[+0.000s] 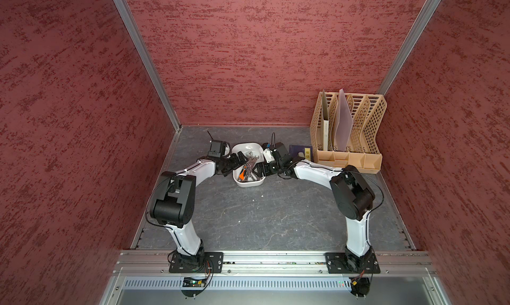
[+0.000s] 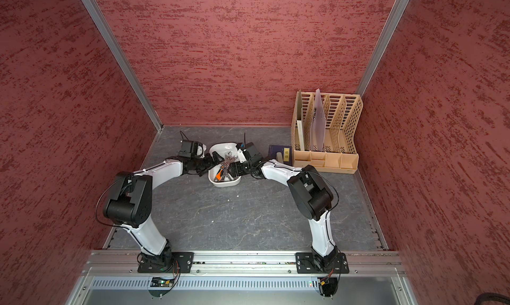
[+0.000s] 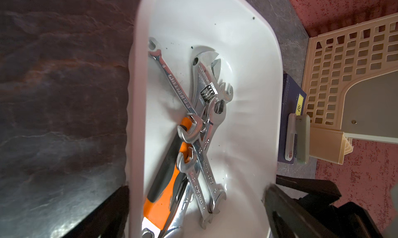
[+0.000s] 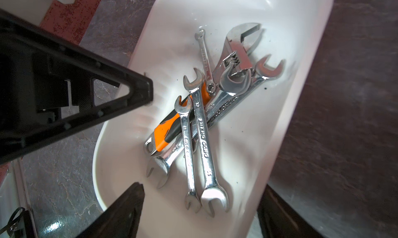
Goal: Take out the wrench from the storage box
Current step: Move the storage box to the center of the board.
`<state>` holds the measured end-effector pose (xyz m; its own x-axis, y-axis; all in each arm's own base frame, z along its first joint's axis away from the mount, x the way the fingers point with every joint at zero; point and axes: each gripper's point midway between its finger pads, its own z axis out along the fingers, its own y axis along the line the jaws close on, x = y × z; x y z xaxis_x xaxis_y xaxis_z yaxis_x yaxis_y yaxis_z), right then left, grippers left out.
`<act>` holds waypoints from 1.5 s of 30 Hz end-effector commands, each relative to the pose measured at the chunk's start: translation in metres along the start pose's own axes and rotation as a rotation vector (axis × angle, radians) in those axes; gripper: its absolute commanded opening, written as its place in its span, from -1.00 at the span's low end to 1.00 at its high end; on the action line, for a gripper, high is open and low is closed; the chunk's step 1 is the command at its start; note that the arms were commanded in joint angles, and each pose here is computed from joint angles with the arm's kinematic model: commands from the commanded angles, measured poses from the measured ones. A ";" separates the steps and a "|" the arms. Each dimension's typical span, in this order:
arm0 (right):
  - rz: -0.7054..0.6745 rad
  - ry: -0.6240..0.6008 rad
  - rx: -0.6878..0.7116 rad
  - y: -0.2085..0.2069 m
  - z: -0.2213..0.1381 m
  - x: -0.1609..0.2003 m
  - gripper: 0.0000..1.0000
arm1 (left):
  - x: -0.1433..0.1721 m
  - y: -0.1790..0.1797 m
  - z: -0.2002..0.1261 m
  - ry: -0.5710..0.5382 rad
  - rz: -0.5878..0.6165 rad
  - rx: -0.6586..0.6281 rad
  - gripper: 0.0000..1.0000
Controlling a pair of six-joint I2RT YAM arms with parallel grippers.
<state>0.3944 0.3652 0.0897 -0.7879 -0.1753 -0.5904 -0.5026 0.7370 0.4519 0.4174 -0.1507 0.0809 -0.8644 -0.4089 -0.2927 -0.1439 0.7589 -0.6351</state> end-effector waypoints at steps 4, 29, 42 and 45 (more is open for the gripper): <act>-0.008 -0.019 -0.004 0.006 -0.011 0.002 0.68 | 0.010 -0.044 0.012 0.026 0.065 0.089 0.99; -0.027 -0.036 0.132 -0.013 -0.052 0.022 0.68 | 0.041 -0.074 0.031 0.060 0.084 0.116 0.99; -0.234 0.000 0.225 -0.007 -0.083 -0.009 0.59 | 0.004 -0.040 -0.017 -0.051 0.032 0.012 0.99; -0.276 0.047 0.204 -0.004 -0.071 -0.013 0.50 | 0.004 -0.038 -0.025 -0.040 0.035 -0.013 0.99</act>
<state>0.3819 0.3118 0.1489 -0.6734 -0.3182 -0.6673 -0.5615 0.8073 0.1818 0.4147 -0.1731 0.1151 -0.8387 -0.4252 -0.3403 -0.1209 0.7545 -0.6450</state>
